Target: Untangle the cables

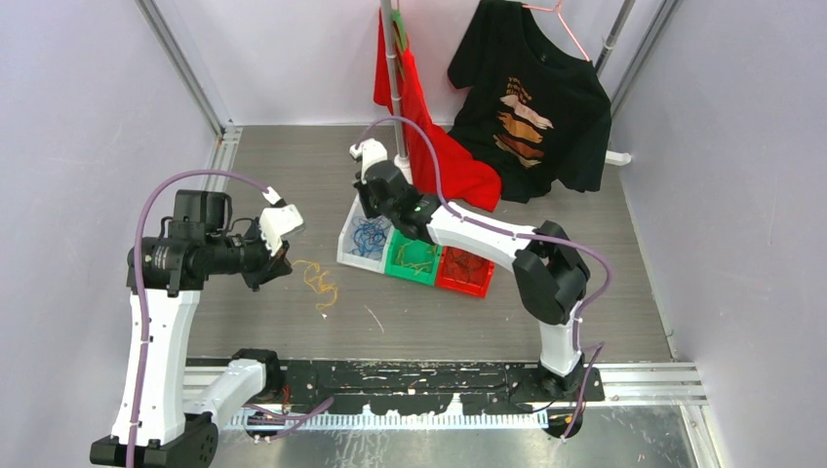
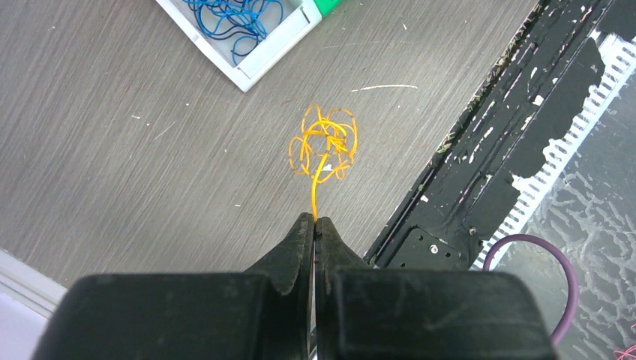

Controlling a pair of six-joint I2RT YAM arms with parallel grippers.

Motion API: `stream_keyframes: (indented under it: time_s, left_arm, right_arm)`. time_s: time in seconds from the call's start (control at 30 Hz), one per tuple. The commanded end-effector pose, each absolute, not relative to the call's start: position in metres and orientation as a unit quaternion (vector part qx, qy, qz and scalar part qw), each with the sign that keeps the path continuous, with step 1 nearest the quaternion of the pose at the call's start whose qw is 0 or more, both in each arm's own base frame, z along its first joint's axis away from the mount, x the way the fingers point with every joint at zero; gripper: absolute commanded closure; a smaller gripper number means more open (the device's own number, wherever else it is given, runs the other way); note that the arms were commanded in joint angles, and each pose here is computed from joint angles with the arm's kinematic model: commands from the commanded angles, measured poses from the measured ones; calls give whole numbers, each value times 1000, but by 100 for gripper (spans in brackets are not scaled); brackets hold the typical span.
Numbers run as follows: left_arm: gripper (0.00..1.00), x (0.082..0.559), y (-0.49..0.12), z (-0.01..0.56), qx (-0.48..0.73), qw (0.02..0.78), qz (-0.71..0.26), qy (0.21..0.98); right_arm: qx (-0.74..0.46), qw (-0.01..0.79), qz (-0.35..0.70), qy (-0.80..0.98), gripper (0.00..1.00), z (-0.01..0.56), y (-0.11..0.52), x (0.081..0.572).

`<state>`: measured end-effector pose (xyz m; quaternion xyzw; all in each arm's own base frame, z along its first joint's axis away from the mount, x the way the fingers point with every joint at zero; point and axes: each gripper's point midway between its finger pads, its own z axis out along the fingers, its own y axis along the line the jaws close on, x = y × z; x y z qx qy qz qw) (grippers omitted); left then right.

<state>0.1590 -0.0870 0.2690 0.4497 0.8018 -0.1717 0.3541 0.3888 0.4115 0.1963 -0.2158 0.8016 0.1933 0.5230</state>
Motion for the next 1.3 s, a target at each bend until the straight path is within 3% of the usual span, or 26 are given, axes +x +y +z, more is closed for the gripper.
stream_keyframes:
  time_s: [0.0,0.3,0.4,0.5,0.83,1.0,1.27]
  left_arm:
    - [100,160,-90,276,452,370,-175,792]
    - [100,160,-91,275,449,368,-180,794]
    - [100,161,-92,276,449,370,-182,793]
    - [100,162,-94,277,447,372,-188,792]
    - [100,162,-104,274,439,353,-227,795]
    - [100,166,-108,276,441,349,-236,793]
    - [100,171,-112,276,435,352,-240,793]
  right_arm:
    - [-211,494,198,819,99,171,413,384]
    - [-217,447,163,852,97,116,412,385]
    - [-207,455,167,850,67,126,412,392]
    - [-202,476,184,836,59,155,413,395]
    - [-200,523,212,801,48,230,399,394]
    - [-191,517,213,807,42,230,390,395]
    - [-180,486,241,821,43,212,387,389]
